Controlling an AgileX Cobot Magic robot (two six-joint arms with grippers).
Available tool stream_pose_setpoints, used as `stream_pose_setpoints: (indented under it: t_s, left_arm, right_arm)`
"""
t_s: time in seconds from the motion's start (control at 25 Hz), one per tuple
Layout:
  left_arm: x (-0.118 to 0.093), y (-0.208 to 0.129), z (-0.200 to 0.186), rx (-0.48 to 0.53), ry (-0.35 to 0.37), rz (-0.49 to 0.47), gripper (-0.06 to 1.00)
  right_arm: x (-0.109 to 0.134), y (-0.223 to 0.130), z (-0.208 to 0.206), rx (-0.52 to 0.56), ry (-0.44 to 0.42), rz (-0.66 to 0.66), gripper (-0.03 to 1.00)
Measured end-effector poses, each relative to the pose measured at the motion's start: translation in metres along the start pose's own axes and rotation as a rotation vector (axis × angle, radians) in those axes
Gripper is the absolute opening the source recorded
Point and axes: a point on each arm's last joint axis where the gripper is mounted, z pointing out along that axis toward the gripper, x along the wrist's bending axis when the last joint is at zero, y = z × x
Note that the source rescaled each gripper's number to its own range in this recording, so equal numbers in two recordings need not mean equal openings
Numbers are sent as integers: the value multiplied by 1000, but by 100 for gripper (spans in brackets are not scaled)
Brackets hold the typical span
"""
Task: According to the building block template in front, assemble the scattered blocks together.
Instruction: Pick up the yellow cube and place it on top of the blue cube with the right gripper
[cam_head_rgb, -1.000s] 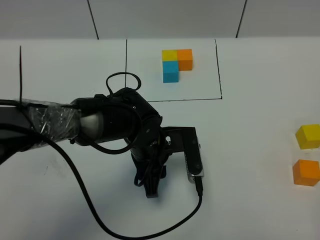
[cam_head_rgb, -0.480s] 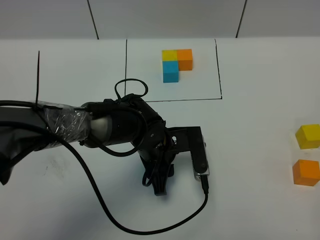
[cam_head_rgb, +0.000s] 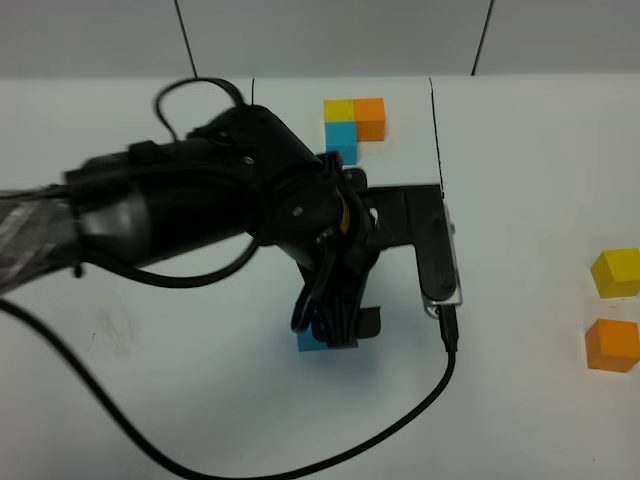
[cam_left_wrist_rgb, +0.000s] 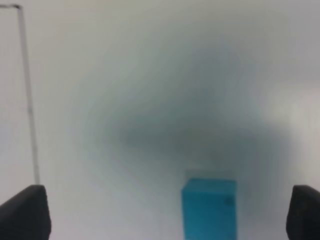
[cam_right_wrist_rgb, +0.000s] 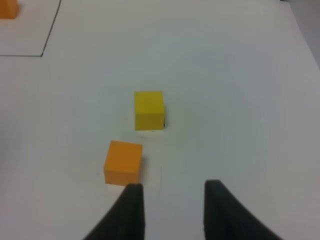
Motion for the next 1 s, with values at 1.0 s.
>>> stream_pose_setpoints:
  t_s: [1.0]
  left_arm:
    - [-117,-215,-398,-246,900,-680,73]
  right_arm:
    - [0,0,0,0,0,0,0]
